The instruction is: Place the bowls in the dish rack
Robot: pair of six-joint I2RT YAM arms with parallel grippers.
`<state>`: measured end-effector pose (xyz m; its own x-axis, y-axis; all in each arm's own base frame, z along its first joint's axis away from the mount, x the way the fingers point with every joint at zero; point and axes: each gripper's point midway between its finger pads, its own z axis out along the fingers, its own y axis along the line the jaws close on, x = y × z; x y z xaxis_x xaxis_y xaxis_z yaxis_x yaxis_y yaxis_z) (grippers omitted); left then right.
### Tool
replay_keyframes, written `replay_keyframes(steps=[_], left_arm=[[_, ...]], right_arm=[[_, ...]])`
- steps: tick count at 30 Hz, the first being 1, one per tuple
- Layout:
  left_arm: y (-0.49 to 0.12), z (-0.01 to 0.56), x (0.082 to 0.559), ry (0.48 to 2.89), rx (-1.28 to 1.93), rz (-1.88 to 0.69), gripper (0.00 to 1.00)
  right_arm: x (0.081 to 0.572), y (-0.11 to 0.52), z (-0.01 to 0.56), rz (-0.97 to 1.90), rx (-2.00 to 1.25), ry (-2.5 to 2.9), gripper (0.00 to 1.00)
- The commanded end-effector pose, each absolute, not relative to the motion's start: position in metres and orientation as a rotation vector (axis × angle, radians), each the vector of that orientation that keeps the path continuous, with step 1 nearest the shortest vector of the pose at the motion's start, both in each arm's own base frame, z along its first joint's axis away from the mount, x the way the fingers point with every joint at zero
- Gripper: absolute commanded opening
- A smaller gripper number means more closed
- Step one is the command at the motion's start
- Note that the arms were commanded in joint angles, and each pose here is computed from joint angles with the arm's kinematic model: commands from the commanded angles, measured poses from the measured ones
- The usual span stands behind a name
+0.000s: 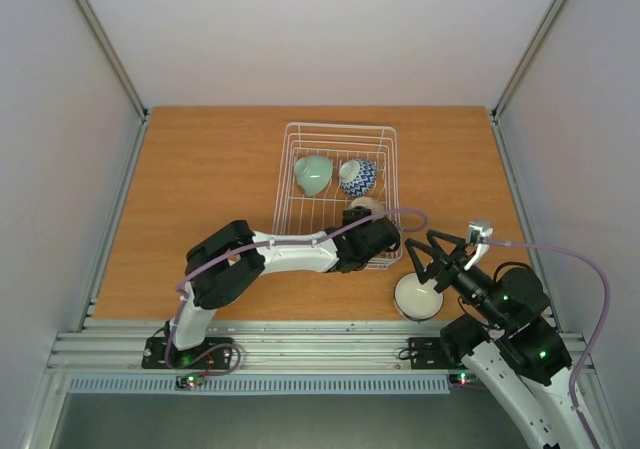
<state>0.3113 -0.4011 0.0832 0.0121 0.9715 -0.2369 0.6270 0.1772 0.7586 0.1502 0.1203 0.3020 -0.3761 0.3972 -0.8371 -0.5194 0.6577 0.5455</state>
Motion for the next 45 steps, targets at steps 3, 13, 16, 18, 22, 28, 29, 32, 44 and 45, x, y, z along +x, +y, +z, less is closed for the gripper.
replay_keyframes(steps=[3, 13, 16, 18, 22, 28, 29, 32, 44, 45], left_arm=[[-0.381, 0.050, 0.310, 1.725, 1.666, 0.677, 0.07], [-0.385, 0.042, 0.297, 1.775, 1.742, 0.604, 0.68], [-0.386, 0.042, 0.295, 1.792, 1.743, 0.585, 0.77], [-0.386, 0.041, 0.293, 1.795, 1.748, 0.580, 0.83], [-0.385, 0.039, 0.289, 1.803, 1.765, 0.565, 0.93], [-0.387, 0.040, 0.284, 1.820, 1.781, 0.521, 0.96], [-0.387, 0.041, 0.283, 1.822, 1.779, 0.515, 0.96], [-0.389, 0.046, 0.282, 1.827, 1.772, 0.490, 0.99], [-0.403, 0.094, 0.279, 1.822, 1.656, 0.340, 0.99], [-0.404, 0.098, 0.276, 1.823, 1.659, 0.317, 0.99]], right_arm=[[0.146, 0.118, 0.309, 0.981, -0.097, 1.673, 0.86], [0.143, 0.114, 0.309, 0.968, -0.093, 1.672, 0.86], [0.143, 0.114, 0.309, 0.967, -0.092, 1.670, 0.86], [0.143, 0.114, 0.310, 0.966, -0.093, 1.668, 0.86], [0.142, 0.113, 0.310, 0.964, -0.095, 1.667, 0.86], [0.141, 0.112, 0.310, 0.962, -0.091, 1.665, 0.86], [0.141, 0.112, 0.310, 0.962, -0.091, 1.664, 0.86], [0.141, 0.112, 0.309, 0.962, -0.093, 1.667, 0.86], [0.144, 0.114, 0.307, 0.962, -0.092, 1.673, 0.86], [0.144, 0.114, 0.307, 0.962, -0.092, 1.673, 0.86]])
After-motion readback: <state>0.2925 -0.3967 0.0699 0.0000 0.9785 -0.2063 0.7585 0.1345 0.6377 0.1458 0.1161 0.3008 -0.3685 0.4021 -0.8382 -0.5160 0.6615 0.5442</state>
